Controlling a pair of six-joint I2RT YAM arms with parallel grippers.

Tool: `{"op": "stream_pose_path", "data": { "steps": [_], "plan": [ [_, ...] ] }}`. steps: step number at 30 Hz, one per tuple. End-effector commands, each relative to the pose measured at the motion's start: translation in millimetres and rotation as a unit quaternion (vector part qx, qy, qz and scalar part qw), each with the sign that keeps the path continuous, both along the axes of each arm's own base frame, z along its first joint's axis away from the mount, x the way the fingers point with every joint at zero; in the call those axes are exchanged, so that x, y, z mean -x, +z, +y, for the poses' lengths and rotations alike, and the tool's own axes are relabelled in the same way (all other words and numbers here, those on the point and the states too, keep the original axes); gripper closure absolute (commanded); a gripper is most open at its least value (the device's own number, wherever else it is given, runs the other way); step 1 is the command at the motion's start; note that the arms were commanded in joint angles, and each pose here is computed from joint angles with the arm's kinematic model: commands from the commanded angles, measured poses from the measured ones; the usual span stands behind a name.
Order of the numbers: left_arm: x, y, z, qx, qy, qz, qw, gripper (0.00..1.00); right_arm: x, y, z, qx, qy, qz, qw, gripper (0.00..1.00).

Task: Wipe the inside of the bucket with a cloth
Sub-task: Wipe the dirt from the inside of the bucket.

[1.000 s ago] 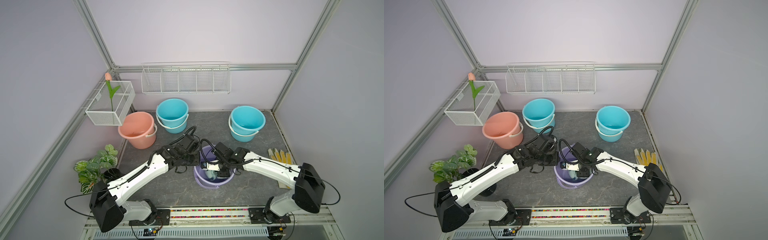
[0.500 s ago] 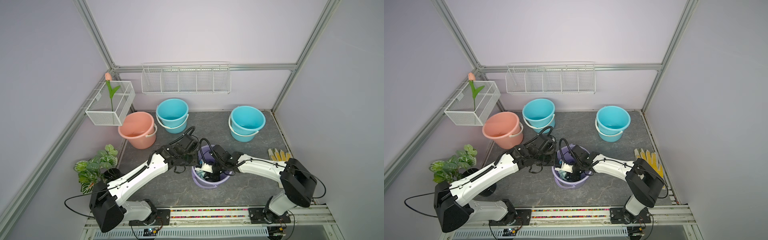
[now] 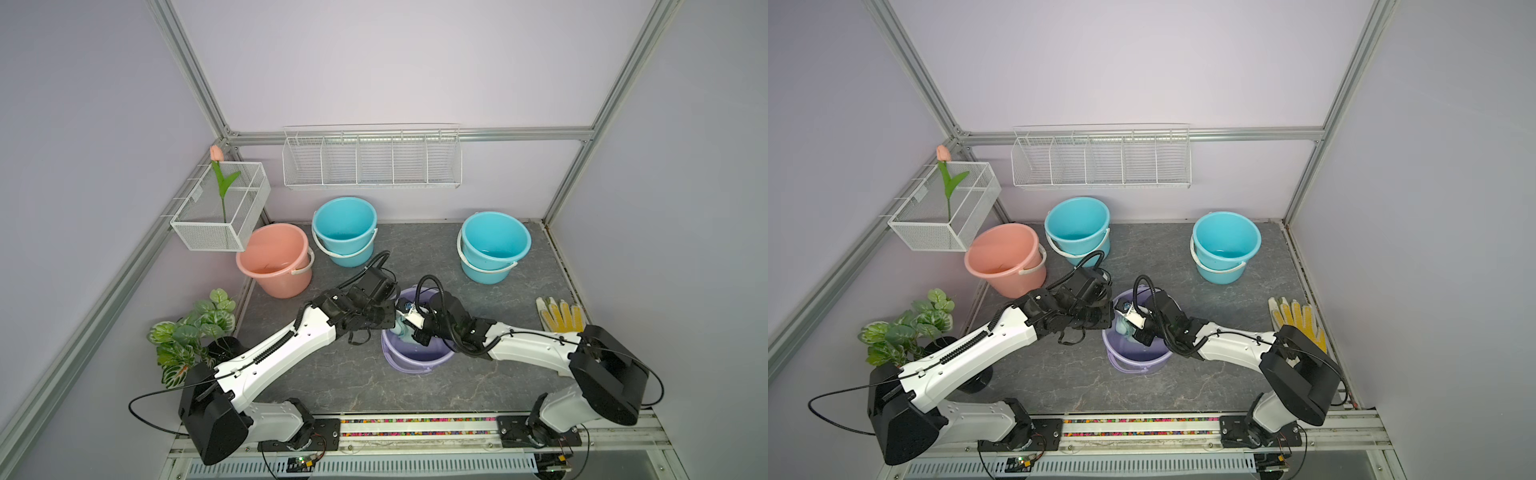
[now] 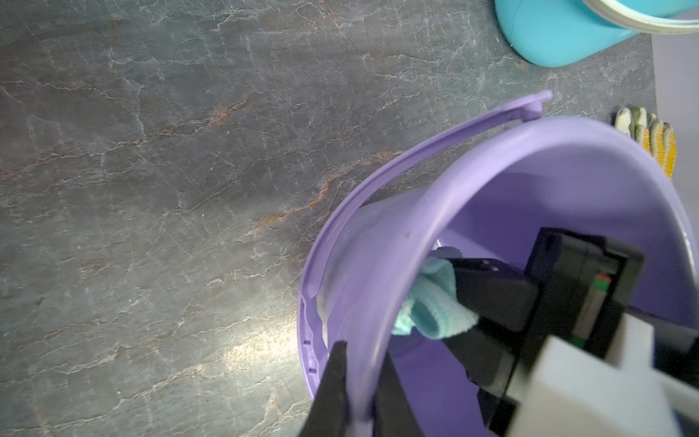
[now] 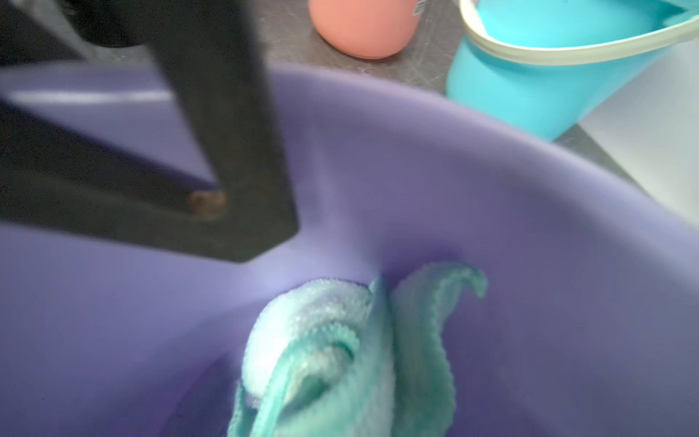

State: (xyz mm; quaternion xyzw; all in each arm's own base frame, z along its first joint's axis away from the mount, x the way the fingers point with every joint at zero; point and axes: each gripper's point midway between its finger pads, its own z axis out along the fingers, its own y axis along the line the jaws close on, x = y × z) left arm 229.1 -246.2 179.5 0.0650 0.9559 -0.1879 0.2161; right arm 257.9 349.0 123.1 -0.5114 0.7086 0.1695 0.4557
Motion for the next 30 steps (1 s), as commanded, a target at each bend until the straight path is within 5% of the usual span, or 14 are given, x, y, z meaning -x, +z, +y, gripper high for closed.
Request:
{"op": "stream_pose_path", "data": {
  "steps": [1, 16, 23, 30],
  "plan": [
    [-5.5, 10.1, -12.2, 0.027, 0.004, -0.009, 1.0, 1.0, -16.4, 1.4, -21.4, 0.062, -0.05, -0.064, 0.995, 0.93],
    [-7.0, 6.8, -12.8, 0.02, 0.002, -0.007, 1.0, 1.0, 16.1, -6.5, -94.9, 0.349, 0.06, -0.063, 0.933, 0.93],
    [-7.8, 6.9, -14.3, 0.02, 0.002, -0.006, 1.0, 1.0, 48.7, -16.6, -105.7, 0.387, 0.126, 0.025, 0.913, 0.93],
    [-8.2, 8.2, -14.6, 0.02, 0.002, -0.006, 1.0, 1.0, 87.7, -30.2, -97.7, 0.355, 0.181, 0.16, 0.903, 0.93]
  ]
}}
